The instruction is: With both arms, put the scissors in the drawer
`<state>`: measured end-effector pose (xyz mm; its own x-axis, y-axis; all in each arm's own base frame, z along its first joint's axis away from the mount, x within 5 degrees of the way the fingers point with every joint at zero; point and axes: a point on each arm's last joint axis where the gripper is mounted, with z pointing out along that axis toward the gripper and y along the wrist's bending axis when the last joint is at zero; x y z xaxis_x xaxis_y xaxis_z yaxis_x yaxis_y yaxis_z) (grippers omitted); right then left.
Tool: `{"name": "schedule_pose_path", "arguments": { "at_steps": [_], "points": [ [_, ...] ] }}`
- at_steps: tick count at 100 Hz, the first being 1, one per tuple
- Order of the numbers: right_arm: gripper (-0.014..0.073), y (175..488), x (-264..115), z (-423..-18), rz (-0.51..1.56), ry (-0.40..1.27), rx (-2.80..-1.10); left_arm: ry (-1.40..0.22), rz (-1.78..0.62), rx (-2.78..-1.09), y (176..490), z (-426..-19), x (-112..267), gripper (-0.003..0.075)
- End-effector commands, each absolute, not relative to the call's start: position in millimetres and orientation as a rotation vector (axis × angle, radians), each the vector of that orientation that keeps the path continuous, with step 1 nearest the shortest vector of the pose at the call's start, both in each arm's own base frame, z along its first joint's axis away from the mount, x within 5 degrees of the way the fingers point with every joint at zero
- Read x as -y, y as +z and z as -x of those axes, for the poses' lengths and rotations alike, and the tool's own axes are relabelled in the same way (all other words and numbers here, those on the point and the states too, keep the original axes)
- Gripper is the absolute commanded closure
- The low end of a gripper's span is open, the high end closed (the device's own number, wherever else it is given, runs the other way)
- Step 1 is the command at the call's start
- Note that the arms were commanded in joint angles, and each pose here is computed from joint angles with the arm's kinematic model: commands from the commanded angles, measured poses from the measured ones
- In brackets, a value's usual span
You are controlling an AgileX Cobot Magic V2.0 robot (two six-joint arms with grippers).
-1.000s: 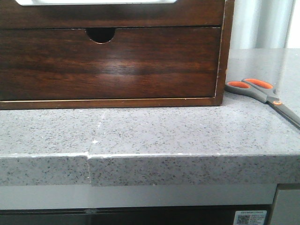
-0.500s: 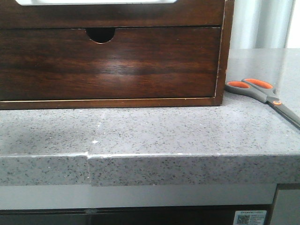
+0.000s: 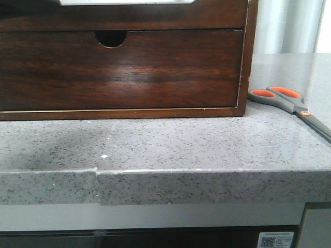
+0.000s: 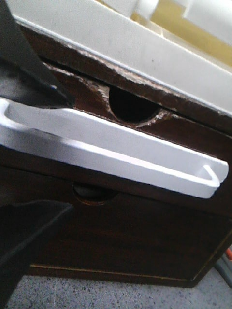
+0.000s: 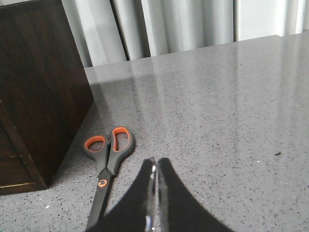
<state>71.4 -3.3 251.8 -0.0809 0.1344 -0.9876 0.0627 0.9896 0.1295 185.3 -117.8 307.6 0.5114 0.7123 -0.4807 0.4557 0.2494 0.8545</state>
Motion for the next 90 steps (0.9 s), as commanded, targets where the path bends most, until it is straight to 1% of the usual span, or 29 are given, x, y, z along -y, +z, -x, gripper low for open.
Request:
{"name": "schedule_pose_path", "arguments": {
  "at_steps": [1, 7, 16, 21, 33, 45, 50, 62, 90],
  "points": [
    [0.0645, 270, 5, -73, -0.147, 0.049, -1.548, 0.230, -1.376, -1.044, 323, -187, 124, 0.0322],
    [0.0645, 270, 5, -73, -0.147, 0.049, -1.548, 0.251, -1.398, -1.025, 325, -188, 124, 0.0322],
    [0.0645, 270, 5, -73, -0.147, 0.049, -1.548, 0.277, -1.398, -1.052, 324, -193, 123, 0.0325],
    [0.0645, 270, 5, -73, -0.147, 0.049, -1.548, 0.297, -1.414, -1.057, 322, -194, 123, 0.0349],
    [0.0645, 270, 5, -73, -0.147, 0.049, -1.548, 0.308, -1.439, -1.054, 319, -196, 124, 0.0461],
    [0.0645, 270, 5, -73, -0.147, 0.049, -1.548, 0.313, -1.445, -1.063, 317, -198, 124, 0.0608],
    [0.0645, 270, 5, -73, -0.147, 0.049, -1.548, 0.316, -1.448, -1.062, 317, -198, 124, 0.0656],
    [0.0645, 270, 5, -73, -0.147, 0.049, -1.548, 0.332, -1.459, -1.062, 317, -198, 123, 0.0743],
    [0.0645, 270, 5, -73, -0.147, 0.049, -1.548, 0.348, -1.475, -1.053, 316, -198, 123, 0.0742]
  ]
}}
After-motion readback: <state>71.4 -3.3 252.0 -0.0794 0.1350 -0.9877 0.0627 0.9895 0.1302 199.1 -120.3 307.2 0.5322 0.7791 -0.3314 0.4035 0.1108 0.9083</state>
